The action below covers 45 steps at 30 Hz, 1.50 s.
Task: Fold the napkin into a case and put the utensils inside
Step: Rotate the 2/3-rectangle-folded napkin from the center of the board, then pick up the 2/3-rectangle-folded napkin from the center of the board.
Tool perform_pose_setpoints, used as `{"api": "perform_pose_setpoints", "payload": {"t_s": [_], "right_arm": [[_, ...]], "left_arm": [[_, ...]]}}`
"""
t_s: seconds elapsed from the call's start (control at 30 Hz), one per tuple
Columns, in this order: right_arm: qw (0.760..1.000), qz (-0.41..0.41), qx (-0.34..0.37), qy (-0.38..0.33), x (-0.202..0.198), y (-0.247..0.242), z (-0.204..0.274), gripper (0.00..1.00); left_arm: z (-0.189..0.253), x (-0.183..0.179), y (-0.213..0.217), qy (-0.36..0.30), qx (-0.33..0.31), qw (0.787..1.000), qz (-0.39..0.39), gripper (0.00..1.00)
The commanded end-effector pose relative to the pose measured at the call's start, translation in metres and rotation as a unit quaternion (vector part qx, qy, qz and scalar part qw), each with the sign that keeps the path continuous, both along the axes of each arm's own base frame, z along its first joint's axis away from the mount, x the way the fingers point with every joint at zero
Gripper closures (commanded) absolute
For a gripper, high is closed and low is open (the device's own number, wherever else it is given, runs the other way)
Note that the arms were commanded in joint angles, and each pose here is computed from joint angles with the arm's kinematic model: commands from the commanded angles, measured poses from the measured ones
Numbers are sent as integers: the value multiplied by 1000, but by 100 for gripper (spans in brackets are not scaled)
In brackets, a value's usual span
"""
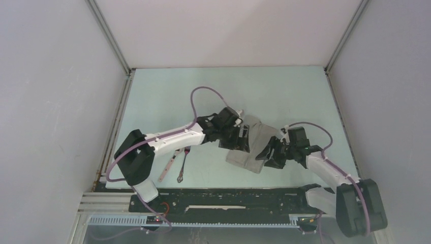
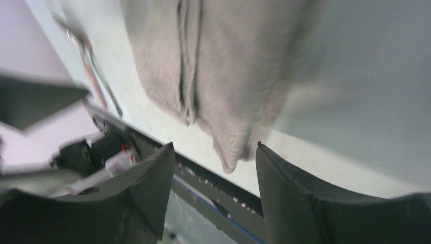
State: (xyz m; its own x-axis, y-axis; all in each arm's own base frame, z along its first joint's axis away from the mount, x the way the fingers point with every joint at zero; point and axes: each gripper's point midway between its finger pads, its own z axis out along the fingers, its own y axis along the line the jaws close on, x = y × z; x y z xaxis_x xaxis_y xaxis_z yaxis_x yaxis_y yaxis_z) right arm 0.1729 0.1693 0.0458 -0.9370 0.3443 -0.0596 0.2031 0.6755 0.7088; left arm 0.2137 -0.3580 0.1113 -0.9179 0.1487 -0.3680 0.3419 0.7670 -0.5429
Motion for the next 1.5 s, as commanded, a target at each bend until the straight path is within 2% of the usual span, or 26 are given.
{"api": "perform_pose_setpoints", "payload": {"t_s": [0.0,0.1,0.17,0.3,0.37,0.5,0.63,0.73,0.87,1.07,1.37,1.47], "right_arm": [[991,-105,-77,-34,33,-57,10,30],[977,-191,-79,-60,53,-103,21,28],[963,-245,-94,-53,64,-127,22,23],[956,-273,-102,-45,80,-145,35,23],[956,-270,-105,-52,85,-147,40,22],[954,-274,-116,-45,86,-152,35,23],[951,-280,-133,-18,81,-155,23,24],[951,-275,-140,-12,79,-155,19,24],[951,-272,-149,-20,80,-154,20,25],[954,-258,-151,-23,79,-149,20,26],[959,-233,-160,-27,75,-140,20,29],[960,-227,-162,-29,73,-138,17,29]], "left_arm": [[6,-11,-26,-83,84,993,-7,16],[-6,-24,-48,-101,146,984,-30,19],[-22,-32,-62,-99,183,977,-56,23],[-36,-41,-73,-87,257,959,-79,31],[-40,-42,-78,-87,272,956,-75,32],[-49,-40,-81,-89,289,951,-57,33],[-59,-45,-84,-84,303,948,-54,42],[-62,-49,-84,-89,310,945,-49,41],[-66,-56,-86,-92,317,942,-52,36],[-76,-63,-89,-87,325,939,-62,36],[-96,-61,-93,-89,348,931,-69,45],[-108,-64,-90,-79,363,925,-76,51]]}}
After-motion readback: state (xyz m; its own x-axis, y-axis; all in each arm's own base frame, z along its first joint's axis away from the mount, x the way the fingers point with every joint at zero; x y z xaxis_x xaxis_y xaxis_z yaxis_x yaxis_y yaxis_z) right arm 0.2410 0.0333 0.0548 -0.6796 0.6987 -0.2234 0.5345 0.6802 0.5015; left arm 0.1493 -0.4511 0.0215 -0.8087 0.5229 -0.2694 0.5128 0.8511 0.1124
